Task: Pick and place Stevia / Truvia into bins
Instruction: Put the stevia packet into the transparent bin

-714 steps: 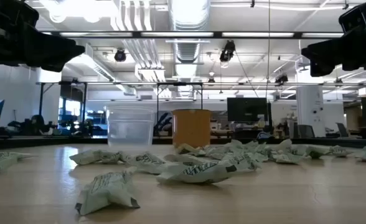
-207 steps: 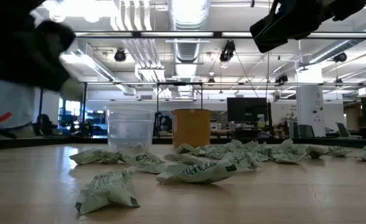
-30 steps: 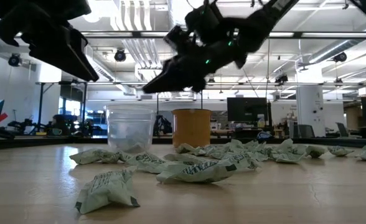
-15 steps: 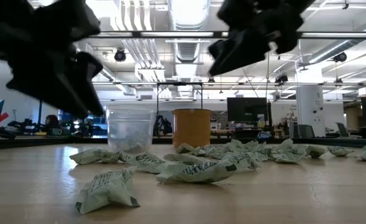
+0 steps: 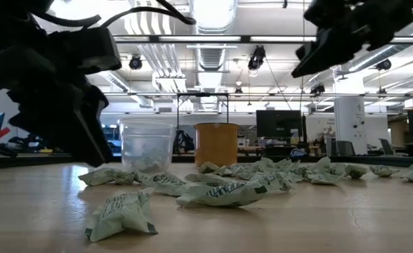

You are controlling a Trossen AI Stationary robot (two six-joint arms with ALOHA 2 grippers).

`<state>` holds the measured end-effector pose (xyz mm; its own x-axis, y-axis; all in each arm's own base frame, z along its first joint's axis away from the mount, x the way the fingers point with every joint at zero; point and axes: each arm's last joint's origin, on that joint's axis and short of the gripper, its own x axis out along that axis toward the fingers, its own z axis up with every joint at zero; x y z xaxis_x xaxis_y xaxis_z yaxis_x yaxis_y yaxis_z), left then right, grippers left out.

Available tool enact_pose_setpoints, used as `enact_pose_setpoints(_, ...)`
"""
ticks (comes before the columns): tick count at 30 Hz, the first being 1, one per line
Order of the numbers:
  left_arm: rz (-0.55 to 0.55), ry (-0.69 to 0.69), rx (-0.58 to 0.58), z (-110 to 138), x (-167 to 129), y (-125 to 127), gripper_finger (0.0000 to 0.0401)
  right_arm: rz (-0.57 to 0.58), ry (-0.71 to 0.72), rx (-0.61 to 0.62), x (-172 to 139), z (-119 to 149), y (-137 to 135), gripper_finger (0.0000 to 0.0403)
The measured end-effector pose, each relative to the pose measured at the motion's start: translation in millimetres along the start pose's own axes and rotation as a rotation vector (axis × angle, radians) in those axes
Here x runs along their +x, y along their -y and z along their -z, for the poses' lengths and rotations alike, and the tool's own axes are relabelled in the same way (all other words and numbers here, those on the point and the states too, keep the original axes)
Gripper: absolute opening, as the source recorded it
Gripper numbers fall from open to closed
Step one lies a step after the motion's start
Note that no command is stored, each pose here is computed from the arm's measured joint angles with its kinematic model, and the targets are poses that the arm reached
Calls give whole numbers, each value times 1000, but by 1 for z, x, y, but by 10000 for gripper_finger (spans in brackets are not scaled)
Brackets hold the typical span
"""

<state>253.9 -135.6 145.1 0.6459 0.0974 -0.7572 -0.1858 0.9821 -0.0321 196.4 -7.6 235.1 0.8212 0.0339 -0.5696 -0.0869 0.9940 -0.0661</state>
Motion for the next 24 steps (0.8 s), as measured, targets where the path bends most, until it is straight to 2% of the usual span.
enact_pose_setpoints(6, 12, 7, -53, 0, 3, 2, 178, 9, 69, 1, -17, 8, -2, 76)
enact_pose_setpoints(10, 30, -39, -44, 5, 8, 3, 178, 12, 102, 19, -23, 8, -3, 71)
enact_pose_setpoints(24, 59, -83, -25, 9, 11, 3, 175, 11, 97, 20, -23, 9, -3, 68)
